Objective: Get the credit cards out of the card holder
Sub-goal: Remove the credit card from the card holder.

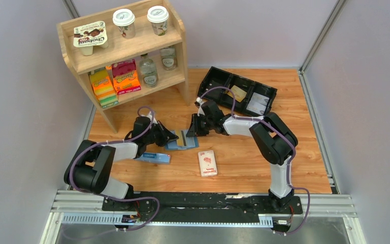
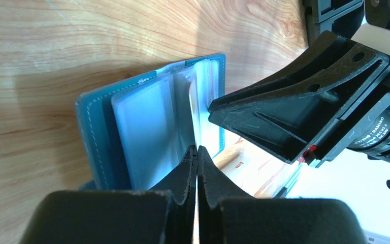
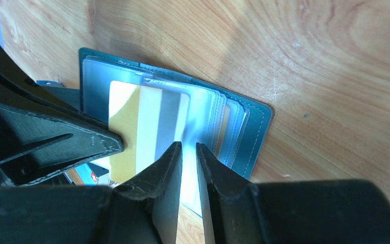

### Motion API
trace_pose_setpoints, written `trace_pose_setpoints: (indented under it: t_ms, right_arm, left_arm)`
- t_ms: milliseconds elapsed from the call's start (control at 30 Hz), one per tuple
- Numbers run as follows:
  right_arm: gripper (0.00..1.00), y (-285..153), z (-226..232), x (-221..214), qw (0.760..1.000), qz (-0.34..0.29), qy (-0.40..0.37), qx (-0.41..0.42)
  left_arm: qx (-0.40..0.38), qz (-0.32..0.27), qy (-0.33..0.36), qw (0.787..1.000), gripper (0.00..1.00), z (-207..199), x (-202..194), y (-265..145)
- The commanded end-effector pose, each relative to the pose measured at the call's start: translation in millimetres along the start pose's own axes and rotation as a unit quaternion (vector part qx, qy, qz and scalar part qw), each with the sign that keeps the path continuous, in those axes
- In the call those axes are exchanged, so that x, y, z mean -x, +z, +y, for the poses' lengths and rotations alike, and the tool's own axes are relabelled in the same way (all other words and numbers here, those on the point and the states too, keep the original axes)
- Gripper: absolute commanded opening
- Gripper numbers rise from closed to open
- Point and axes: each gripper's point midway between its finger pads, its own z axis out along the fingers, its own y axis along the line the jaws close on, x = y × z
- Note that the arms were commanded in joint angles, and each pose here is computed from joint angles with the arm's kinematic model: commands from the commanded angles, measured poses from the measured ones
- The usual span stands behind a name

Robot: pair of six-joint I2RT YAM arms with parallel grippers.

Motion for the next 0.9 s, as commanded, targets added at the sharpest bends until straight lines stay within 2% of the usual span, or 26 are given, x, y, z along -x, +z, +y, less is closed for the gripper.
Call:
trace_pose_setpoints:
  t_ms: [0, 233, 433, 633, 733, 767, 867]
  right_arm:
    - [0.25, 9.8, -57.6, -43.7, 0.994, 0.059, 0.024, -0.093]
    - [0.25, 7.1, -57.7, -39.4, 0.994, 0.055, 0.023, -0.097]
    - [0.26, -2.7, -38.1, -18.8, 0.996, 0.035, 0.018, -0.078]
    - [0.29, -27.4, 6.1, 23.1, 0.999, -0.015, -0.001, -0.032]
    - [0.33, -46.0, 30.1, 47.1, 0.999, -0.048, -0.002, -0.007]
    - [0.38, -53.3, 37.6, 54.7, 0.998, -0.06, 0.003, -0.001]
    - [0.45, -78.2, 52.4, 72.3, 0.995, -0.093, 0.017, 0.009]
  left_arm:
    - [0.002, 0.003, 0.017, 1.0, 0.0, -2.9, 1.5, -13.0]
    - [0.052, 0.01, 0.027, 0.998, 0.0, 13.4, 1.5, -25.8]
    - [0.09, -0.009, 0.104, 0.99, 0.0, 3.5, 17.5, -52.0]
    - [0.085, -0.043, 0.178, 0.979, 0.0, -22.5, 34.7, -76.6]
    - [0.089, -0.062, 0.238, 0.965, 0.0, -38.4, 44.6, -85.8]
    - [0.082, -0.063, 0.267, 0.958, 0.0, -51.6, 42.5, -89.2]
    - [0.098, -0.072, 0.368, 0.922, 0.0, -70.3, 38.3, -94.0]
